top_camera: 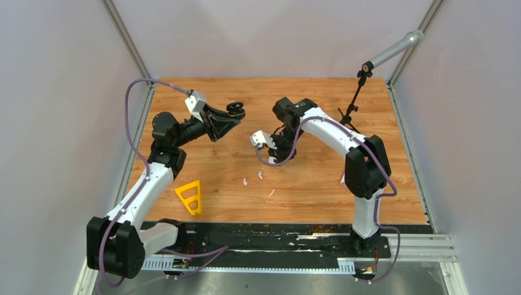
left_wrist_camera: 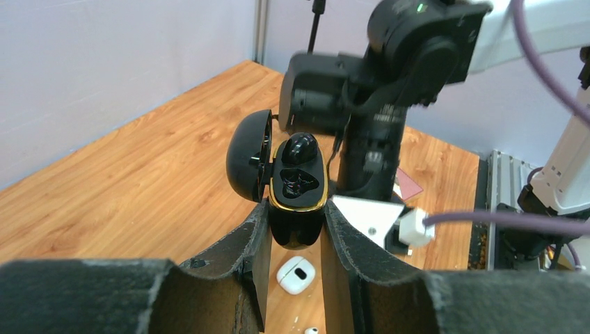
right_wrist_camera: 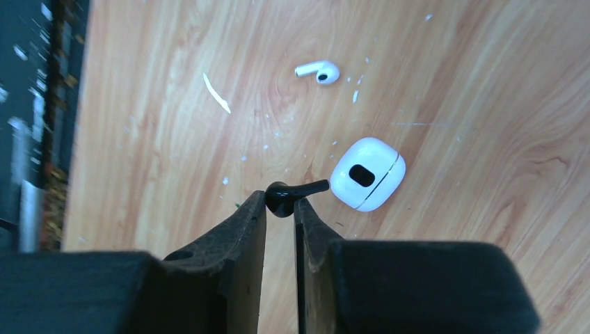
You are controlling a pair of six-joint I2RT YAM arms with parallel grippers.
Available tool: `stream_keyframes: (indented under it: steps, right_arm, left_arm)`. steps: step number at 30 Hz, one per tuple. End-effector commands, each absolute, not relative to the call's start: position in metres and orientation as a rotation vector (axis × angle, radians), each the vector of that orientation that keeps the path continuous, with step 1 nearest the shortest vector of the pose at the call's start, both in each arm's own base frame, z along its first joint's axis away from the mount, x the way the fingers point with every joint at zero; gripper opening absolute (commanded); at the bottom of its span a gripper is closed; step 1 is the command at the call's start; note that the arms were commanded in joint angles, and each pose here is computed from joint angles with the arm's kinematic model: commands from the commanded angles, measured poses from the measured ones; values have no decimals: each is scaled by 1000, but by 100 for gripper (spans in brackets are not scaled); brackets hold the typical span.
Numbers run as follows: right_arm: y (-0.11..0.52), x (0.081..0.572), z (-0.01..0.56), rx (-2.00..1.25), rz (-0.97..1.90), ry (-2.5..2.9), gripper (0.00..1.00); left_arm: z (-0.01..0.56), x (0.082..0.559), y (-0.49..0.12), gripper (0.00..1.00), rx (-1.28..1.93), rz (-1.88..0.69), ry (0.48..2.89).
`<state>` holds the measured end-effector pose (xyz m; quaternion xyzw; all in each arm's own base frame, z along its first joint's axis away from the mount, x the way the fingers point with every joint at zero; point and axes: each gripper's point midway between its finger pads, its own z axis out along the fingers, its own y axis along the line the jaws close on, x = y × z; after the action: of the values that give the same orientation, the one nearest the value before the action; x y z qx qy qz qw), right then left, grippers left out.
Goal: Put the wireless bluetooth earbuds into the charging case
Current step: Pick up the left earbud from the center of the board, then insert the left earbud into the left side groove of the charging case.
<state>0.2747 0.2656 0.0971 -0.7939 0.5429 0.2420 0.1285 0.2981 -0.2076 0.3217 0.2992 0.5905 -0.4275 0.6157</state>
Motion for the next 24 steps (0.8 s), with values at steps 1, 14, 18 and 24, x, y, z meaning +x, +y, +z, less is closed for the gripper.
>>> stream_keyframes:
  steps: [1, 14, 18, 24]
  right_arm:
    - [275, 252, 158, -2036, 974, 1794, 5]
    - [288, 232, 291, -1723, 1142, 1788, 5]
    - [294, 222, 308, -1615, 1252, 1850, 5]
    - [312, 223, 329, -1441, 1404, 1893, 6]
  left_arm:
    - [320, 304, -207, 0, 736, -938, 1312]
    - [271, 342, -220, 0, 1007, -810, 1210]
    - [258, 336, -231, 0, 1060, -812, 1165]
    - [241, 303, -254, 0, 1148, -849, 1107]
